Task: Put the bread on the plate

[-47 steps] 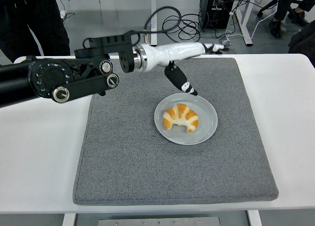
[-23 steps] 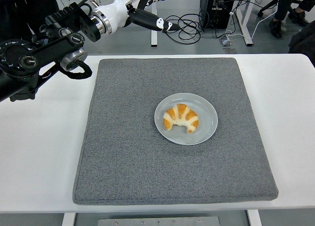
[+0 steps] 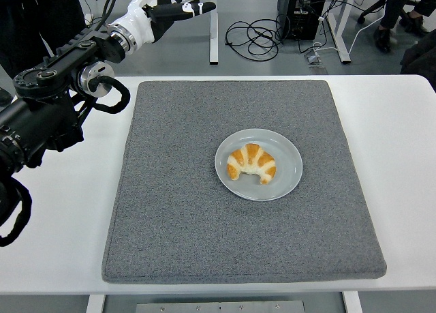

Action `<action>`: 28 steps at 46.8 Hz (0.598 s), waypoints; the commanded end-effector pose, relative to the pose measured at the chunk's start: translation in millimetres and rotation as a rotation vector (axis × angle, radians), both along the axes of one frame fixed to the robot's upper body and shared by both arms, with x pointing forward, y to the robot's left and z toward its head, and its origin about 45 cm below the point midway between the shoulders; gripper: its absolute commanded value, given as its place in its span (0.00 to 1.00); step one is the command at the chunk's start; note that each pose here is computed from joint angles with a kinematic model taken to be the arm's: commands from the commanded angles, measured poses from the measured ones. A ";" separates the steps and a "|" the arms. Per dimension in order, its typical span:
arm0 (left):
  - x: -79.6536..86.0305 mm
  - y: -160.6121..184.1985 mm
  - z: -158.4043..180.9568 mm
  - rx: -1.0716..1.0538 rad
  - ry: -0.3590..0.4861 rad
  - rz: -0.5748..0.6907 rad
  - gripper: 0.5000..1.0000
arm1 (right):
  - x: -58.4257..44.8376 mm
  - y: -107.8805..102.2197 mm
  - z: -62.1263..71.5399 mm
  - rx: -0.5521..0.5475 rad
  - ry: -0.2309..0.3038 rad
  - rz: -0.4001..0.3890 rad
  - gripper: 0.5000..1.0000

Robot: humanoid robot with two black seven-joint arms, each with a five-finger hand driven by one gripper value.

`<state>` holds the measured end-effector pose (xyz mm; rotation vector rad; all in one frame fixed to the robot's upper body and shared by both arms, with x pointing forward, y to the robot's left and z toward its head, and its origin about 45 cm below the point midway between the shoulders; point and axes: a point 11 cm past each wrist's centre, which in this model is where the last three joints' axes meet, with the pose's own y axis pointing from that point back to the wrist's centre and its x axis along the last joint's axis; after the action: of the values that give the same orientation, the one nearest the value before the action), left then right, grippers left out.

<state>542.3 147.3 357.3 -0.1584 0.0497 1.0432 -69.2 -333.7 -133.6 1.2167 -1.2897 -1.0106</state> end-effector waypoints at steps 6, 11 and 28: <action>3.2 9.2 -3.3 -0.055 0.016 0.043 0.95 | 2.5 0.2 -0.2 0.001 -0.007 -0.006 1.00; 3.5 19.7 -13.2 -0.121 0.047 0.078 0.95 | 4.5 0.1 -0.3 0.001 -0.011 -0.009 1.00; 6.3 52.9 -42.0 -0.132 0.123 0.238 0.95 | 3.9 -1.4 -0.1 -0.007 -0.008 0.003 1.00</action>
<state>548.5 196.8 318.4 -0.2332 0.2129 1.2721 -65.2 -335.0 -133.7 1.2183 -1.2966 -0.9992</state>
